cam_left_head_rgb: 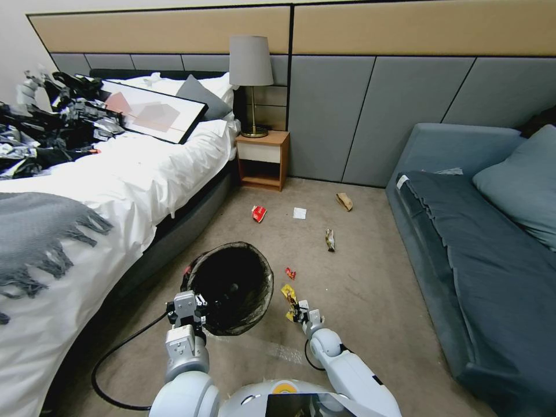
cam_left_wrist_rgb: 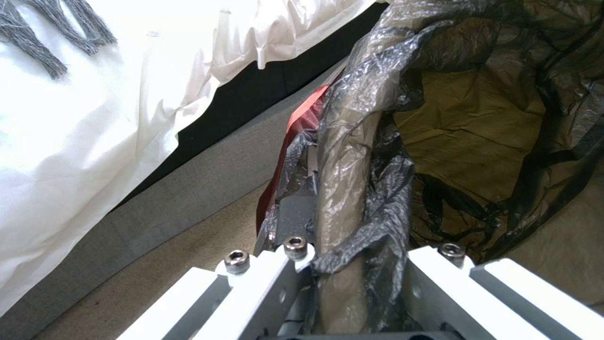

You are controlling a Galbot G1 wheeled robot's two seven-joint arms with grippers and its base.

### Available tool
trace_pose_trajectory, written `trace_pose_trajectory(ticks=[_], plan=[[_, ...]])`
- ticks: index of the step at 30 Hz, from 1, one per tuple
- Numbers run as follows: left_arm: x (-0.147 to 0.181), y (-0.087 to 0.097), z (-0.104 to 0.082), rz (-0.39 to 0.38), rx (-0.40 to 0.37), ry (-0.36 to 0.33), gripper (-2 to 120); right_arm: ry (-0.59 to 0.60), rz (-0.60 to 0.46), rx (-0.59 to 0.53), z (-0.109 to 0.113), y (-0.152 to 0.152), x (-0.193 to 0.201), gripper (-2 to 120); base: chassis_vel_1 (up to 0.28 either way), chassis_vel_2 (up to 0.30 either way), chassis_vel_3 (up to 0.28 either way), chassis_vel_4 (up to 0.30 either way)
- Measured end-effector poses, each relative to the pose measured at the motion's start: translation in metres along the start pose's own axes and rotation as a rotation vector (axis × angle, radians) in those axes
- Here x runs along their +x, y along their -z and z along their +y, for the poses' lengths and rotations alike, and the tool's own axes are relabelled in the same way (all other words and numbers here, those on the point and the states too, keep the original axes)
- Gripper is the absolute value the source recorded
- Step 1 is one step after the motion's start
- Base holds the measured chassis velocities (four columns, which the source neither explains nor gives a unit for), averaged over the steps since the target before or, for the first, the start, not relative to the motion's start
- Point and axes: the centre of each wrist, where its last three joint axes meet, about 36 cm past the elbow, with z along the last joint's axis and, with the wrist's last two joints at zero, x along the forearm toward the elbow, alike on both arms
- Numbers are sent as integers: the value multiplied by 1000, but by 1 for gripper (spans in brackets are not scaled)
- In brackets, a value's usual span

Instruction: Pick up the trash bin, then pick up the garbage from the floor and place it into the trash bin.

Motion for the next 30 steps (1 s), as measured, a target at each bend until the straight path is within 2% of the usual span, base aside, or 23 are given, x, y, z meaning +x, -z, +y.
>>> trace_pose_trajectory(ticks=[5, 8, 9, 11, 13, 14, 15, 17, 18, 20, 22, 23, 25, 27, 29, 30], plan=[[-1, -2, -1, 5, -1, -3, 1, -35, -73, -24, -5, 19, 5, 0, 0, 0, 0, 0], [-1, -2, -1, 8, -3, -6, 1, -59, -176, -45, -9, 44, 15, 0, 0, 0, 0, 0], [-1, -2, -1, 8, -3, -6, 1, -59, -176, -45, -9, 44, 15, 0, 0, 0, 0, 0], [-1, -3, -1, 11, -5, -6, 1, -48, -334, -69, -9, 83, 33, 0, 0, 0, 0, 0], [-1, -4, -1, 13, -5, -8, 1, -23, -446, -86, -8, 113, 49, 0, 0, 0, 0, 0], [-1, -4, -1, 13, -5, -8, 1, -23, -446, -86, -8, 113, 49, 0, 0, 0, 0, 0], [-1, -5, -3, 18, 0, -12, 1, 27, -576, -101, -4, 143, 71, 0, 0, 0, 0, 0], [0, -6, -5, 24, 3, -20, 1, 110, -720, -99, 0, 170, 99, 0, 0, 0, 0, 0], [0, -6, -5, 24, 3, -20, 1, 110, -720, -99, 0, 170, 99, 0, 0, 0, 0, 0], [0, -7, -6, 30, 1, -23, 1, 202, -856, -74, 6, 189, 128, 0, 0, 0, 0, 0], [1, -8, -6, 38, 3, -29, 1, 310, -944, -42, 15, 197, 154, 0, 0, 0, 0, 0], [1, -8, -6, 38, 3, -29, 1, 310, -944, -42, 15, 197, 154, 0, 0, 0, 0, 0], [1, -9, -6, 41, 3, -33, 1, 424, -993, 2, 22, 196, 174, 0, 0, 0, 0, 0], [1, -9, -6, 41, 3, -33, 1, 424, -993, 2, 22, 196, 174, 0, 0, 0, 0, 0], [1, -10, -8, 45, 0, -37, 1, 638, -1005, 91, 29, 182, 180, 0, 0, 0, 0, 0], [1, -10, -8, 45, 0, -37, 1, 638, -1005, 91, 29, 182, 180, 0, 0, 0, 0, 0]])
